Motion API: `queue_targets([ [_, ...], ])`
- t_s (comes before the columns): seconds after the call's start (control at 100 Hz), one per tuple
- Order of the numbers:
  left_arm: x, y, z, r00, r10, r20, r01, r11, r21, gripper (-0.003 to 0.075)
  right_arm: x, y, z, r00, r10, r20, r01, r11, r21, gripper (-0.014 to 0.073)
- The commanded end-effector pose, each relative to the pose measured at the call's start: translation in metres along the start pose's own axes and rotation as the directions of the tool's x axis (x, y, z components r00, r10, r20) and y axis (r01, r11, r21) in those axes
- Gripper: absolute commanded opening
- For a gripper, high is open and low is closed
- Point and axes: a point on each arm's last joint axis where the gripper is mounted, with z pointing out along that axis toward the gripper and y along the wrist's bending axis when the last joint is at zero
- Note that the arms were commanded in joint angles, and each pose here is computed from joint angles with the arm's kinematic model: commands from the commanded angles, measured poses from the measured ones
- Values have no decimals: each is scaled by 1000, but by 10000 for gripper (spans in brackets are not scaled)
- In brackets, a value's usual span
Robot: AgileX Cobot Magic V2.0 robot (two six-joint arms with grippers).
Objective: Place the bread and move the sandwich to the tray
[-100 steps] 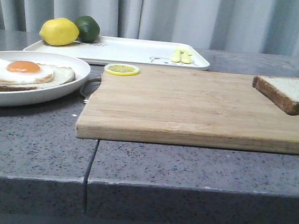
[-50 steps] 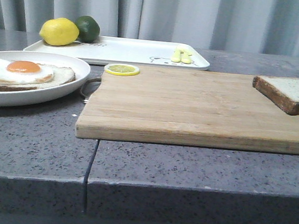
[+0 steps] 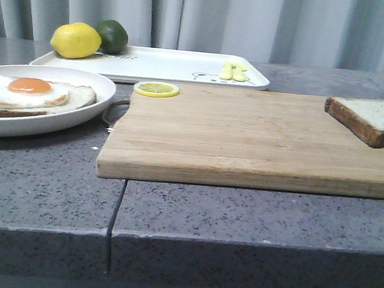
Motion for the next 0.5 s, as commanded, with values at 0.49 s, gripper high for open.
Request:
queue_targets([
  [0.49,-109,-16,10,983,-116,-143,118,993,2,-19,-117,5,14,984,76,-160,-81,996,-24,-117],
])
